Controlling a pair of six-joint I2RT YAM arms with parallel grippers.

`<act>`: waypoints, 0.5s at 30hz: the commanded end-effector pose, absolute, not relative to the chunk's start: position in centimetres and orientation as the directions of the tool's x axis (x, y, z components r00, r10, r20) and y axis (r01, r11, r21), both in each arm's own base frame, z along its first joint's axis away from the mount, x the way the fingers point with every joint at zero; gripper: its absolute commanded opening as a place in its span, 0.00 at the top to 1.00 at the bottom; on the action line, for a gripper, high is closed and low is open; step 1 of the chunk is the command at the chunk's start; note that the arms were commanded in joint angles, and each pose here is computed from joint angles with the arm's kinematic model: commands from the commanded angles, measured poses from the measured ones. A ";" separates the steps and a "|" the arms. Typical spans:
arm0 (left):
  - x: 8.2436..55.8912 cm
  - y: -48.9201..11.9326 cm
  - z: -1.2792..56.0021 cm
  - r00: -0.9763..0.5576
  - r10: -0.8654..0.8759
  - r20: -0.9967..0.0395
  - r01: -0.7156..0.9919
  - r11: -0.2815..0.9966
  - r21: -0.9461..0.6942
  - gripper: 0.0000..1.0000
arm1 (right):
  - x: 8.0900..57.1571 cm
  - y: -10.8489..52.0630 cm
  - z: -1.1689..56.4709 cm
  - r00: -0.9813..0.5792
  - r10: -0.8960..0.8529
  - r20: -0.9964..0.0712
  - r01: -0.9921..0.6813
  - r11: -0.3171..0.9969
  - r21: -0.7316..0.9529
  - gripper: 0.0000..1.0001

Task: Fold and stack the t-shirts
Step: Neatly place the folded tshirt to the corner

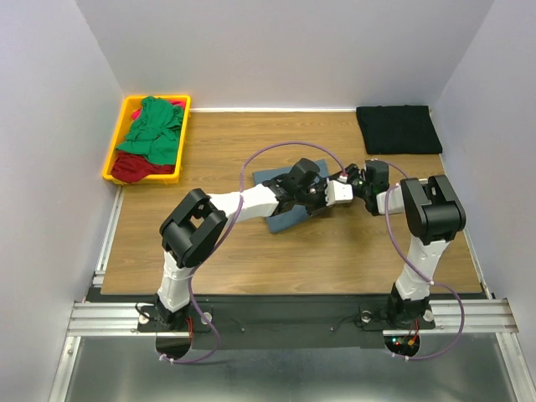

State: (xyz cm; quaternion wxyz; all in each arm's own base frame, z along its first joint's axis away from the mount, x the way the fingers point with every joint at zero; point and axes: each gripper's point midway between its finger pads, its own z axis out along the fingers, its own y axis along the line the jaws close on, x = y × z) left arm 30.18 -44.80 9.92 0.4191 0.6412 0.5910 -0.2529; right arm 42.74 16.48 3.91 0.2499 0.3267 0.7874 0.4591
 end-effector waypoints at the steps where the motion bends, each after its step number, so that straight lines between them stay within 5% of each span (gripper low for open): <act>1: 30.6 -46.5 12.9 0.203 0.468 -0.860 0.967 0.043 0.252 1.00 | 44.2 15.8 2.2 -0.614 0.774 -0.154 0.301 0.410 0.861 0.51; 7: 30.6 -46.5 12.8 0.204 0.467 -0.861 0.967 0.039 0.250 1.00 | 45.1 15.8 2.0 -0.616 0.764 -0.192 0.268 0.432 0.861 0.66; 11: 30.8 -46.1 12.8 0.191 0.477 -0.858 0.967 0.056 0.247 0.99 | 45.8 16.2 3.1 -0.639 0.719 -0.272 0.174 0.480 0.860 0.93; 15: 32.0 -43.5 15.5 0.117 0.455 -0.883 0.971 0.135 0.198 0.64 | 47.0 15.8 5.0 -0.651 0.630 -0.423 0.072 0.606 0.792 1.00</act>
